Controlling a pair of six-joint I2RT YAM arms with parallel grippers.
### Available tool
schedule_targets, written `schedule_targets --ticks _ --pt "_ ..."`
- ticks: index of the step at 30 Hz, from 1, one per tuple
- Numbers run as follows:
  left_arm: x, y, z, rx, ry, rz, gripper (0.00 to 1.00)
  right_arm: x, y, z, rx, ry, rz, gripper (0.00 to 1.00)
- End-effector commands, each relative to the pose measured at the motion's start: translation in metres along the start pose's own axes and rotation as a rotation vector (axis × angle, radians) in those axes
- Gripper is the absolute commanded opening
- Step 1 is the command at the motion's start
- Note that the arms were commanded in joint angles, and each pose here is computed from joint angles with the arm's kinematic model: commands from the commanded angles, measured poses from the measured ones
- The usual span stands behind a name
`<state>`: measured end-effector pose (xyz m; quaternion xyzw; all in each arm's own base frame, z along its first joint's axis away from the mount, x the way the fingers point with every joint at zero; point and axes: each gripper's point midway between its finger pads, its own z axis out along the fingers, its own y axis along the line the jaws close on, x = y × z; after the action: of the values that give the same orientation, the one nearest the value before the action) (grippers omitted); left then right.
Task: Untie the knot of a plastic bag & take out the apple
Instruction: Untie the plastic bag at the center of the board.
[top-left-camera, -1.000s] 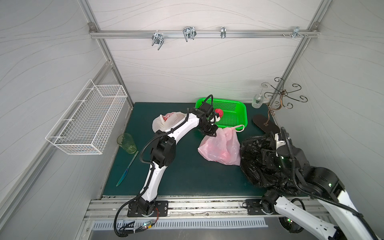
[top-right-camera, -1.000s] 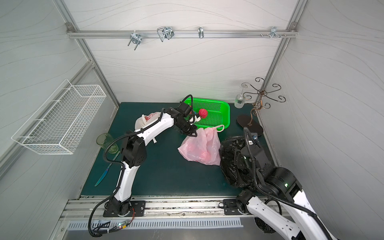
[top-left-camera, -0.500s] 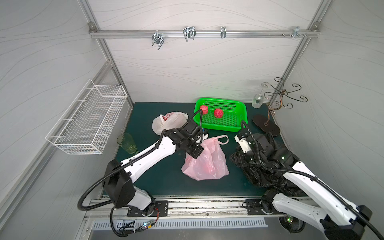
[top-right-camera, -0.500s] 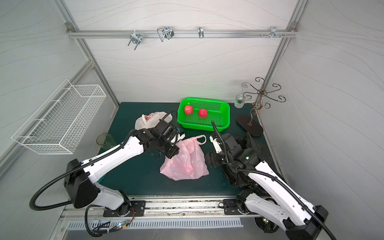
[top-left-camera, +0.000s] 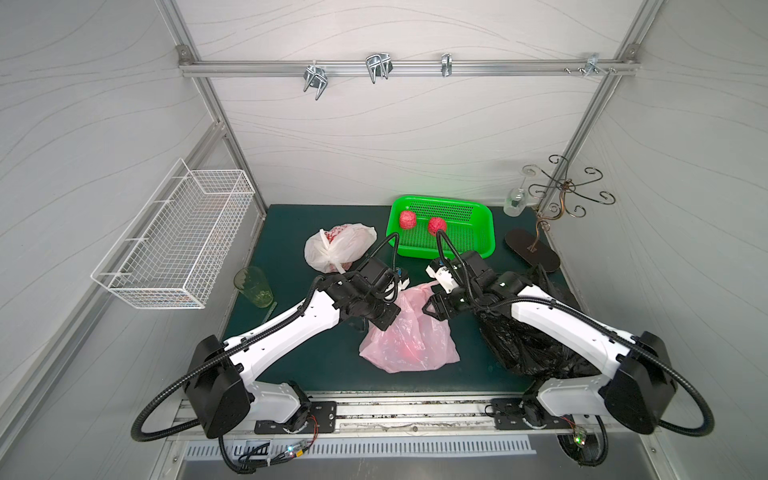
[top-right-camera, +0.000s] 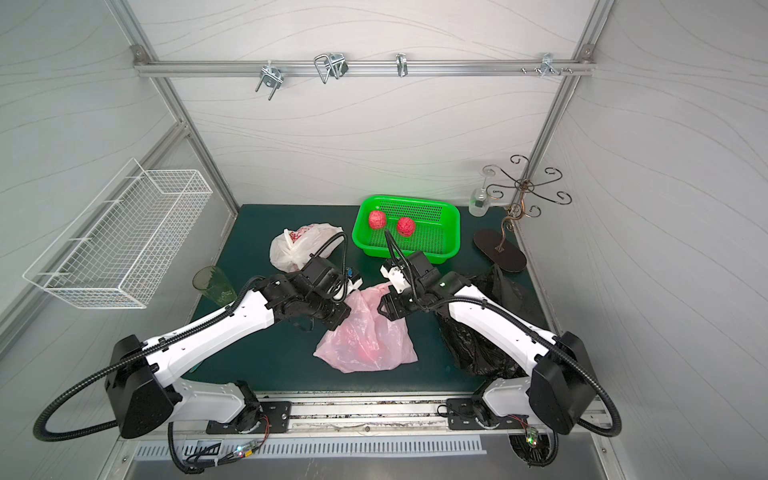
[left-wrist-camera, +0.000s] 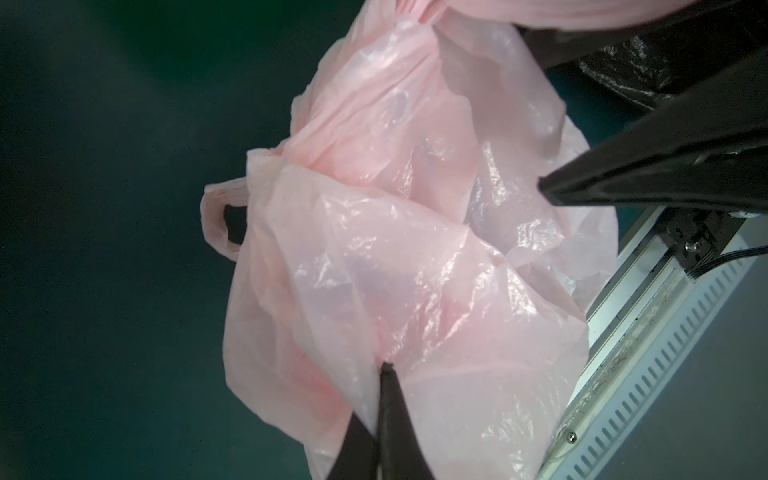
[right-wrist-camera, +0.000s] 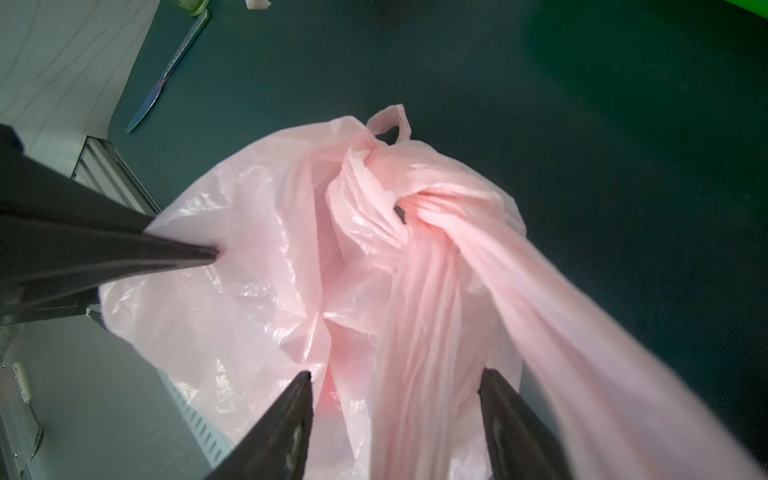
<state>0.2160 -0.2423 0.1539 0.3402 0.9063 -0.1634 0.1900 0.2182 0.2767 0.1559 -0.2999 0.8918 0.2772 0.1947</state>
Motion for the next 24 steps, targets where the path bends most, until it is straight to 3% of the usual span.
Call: schedule_targets --ticks 1,9,15,17,20,21,24 --pt "-0.01 -0.001 -0.009 0.003 -0.062 0.012 0.0 -0.015 0.008 0.008 -0.038 -0.046 -0.039 0.58" --pt "-0.002 -0.012 -0.018 0.064 -0.099 0.032 0.0 -0.033 -0.011 0.018 0.02 -0.089 -0.033 0.54" --pt "0.005 -0.019 -0.022 0.108 -0.117 0.067 0.0 -0.032 0.022 0.031 -0.205 -0.071 -0.061 0.57" --pt "0.007 -0.019 -0.021 0.107 -0.108 0.072 0.0 -0.032 0.034 0.029 -0.266 -0.078 -0.069 0.49" --pt "0.008 -0.017 -0.018 0.093 -0.093 0.072 0.0 -0.034 0.038 0.021 -0.264 -0.096 -0.079 0.14" --pt "0.01 -0.015 -0.017 0.087 -0.087 0.072 0.0 -0.036 0.036 0.015 -0.235 -0.108 -0.079 0.06" --pt "0.009 -0.01 -0.016 0.057 -0.084 0.072 0.0 -0.049 0.021 -0.009 -0.086 -0.166 -0.083 0.0"
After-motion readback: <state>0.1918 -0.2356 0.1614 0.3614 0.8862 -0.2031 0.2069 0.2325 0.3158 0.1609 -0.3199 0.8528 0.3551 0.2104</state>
